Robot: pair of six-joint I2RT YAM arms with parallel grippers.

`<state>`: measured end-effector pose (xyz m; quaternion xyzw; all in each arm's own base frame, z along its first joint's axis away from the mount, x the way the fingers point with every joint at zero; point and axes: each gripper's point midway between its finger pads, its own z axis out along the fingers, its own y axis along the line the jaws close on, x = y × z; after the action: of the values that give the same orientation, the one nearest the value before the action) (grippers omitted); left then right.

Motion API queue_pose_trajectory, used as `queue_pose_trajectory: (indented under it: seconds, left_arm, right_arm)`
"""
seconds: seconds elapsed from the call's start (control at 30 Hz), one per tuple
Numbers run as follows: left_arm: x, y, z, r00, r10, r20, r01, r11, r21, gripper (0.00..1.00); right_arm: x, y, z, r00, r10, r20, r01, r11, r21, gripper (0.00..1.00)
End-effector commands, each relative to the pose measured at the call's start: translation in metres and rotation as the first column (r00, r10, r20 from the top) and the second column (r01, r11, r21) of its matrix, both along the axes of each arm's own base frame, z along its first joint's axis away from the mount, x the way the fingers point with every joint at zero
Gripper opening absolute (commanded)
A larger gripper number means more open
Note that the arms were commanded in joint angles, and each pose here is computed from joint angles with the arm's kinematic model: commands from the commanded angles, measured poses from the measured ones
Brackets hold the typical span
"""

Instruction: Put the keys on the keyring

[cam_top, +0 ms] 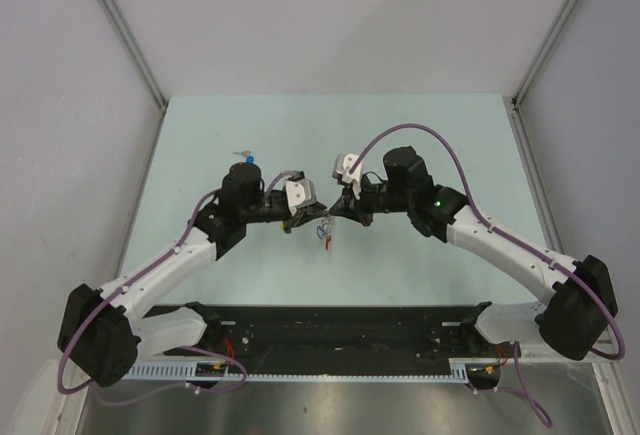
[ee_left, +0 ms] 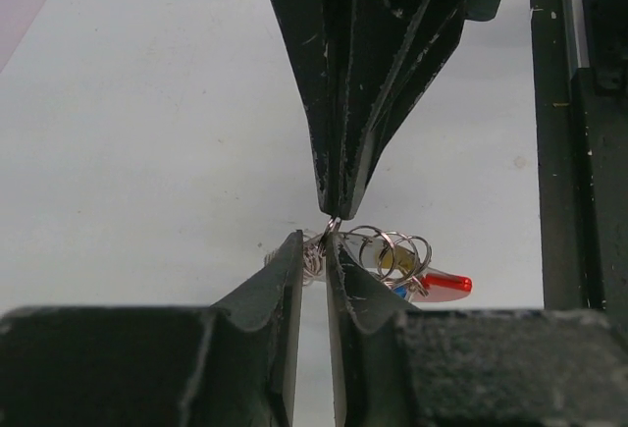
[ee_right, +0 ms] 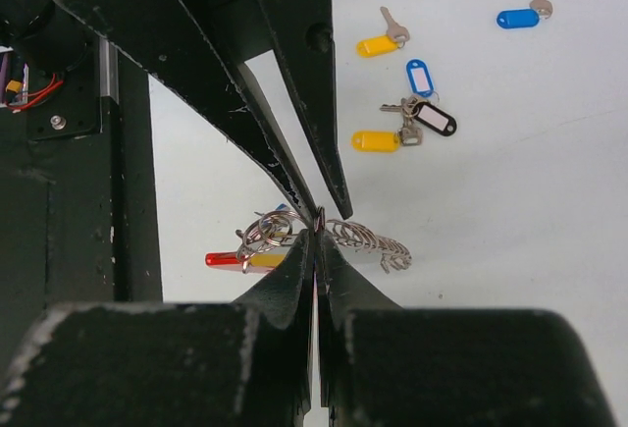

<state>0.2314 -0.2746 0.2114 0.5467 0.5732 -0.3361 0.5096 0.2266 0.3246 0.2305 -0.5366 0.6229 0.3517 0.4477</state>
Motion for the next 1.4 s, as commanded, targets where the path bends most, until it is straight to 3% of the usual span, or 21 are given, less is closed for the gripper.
queue_pose_trajectory:
  seconds: [0.0,0.13,0.27,0.37,0.5,0.6,0.83,1.13,1.37]
  left_arm:
    - [0.004,0.0,0.011,0.997,0.019,0.072,-0.019,1.0,0.001,0.17]
    - [0.004,0.0,0.011,0.997,0.03,0.072,-0.03,1.0,0.003,0.0]
    - [0.009,0.001,0.021,0.994,0.091,0.058,-0.088,0.995,-0.05,0.0]
    - [0.009,0.004,0.033,0.987,0.16,0.003,-0.158,0.978,-0.139,0.0]
    - [0.008,0.009,0.044,0.961,0.246,-0.126,-0.271,0.931,-0.246,0.0]
    - [0.011,0.015,0.051,0.935,0.302,-0.185,-0.345,0.891,-0.293,0.0]
    - [0.004,0.017,0.061,0.927,0.28,-0.249,-0.36,0.85,-0.385,0.0]
    - [-0.002,0.017,0.062,0.926,0.256,-0.277,-0.357,0.832,-0.424,0.0]
    - [-0.004,0.016,0.061,0.931,0.248,-0.266,-0.345,0.834,-0.43,0.0]
  right_arm:
    - [-0.004,0.006,0.031,0.998,0.021,0.055,-0.026,0.996,0.088,0.0]
    - [-0.005,0.007,0.031,0.999,0.022,0.042,-0.026,0.995,0.093,0.0]
    - [-0.002,0.006,0.033,1.0,-0.018,0.014,0.017,0.995,0.099,0.02]
    - [0.005,-0.001,0.039,0.994,-0.106,-0.005,0.105,0.989,0.107,0.24]
    - [0.009,-0.013,0.056,0.979,-0.203,-0.009,0.202,0.966,0.162,0.36]
    - [0.011,-0.023,0.072,0.961,-0.277,-0.01,0.271,0.928,0.255,0.37]
    - [0.018,-0.026,0.073,0.921,-0.379,-0.092,0.384,0.836,0.391,0.37]
    - [0.019,-0.01,0.063,0.905,-0.383,-0.187,0.423,0.764,0.487,0.37]
    - [0.021,0.0,0.049,0.9,-0.362,-0.242,0.435,0.755,0.49,0.37]
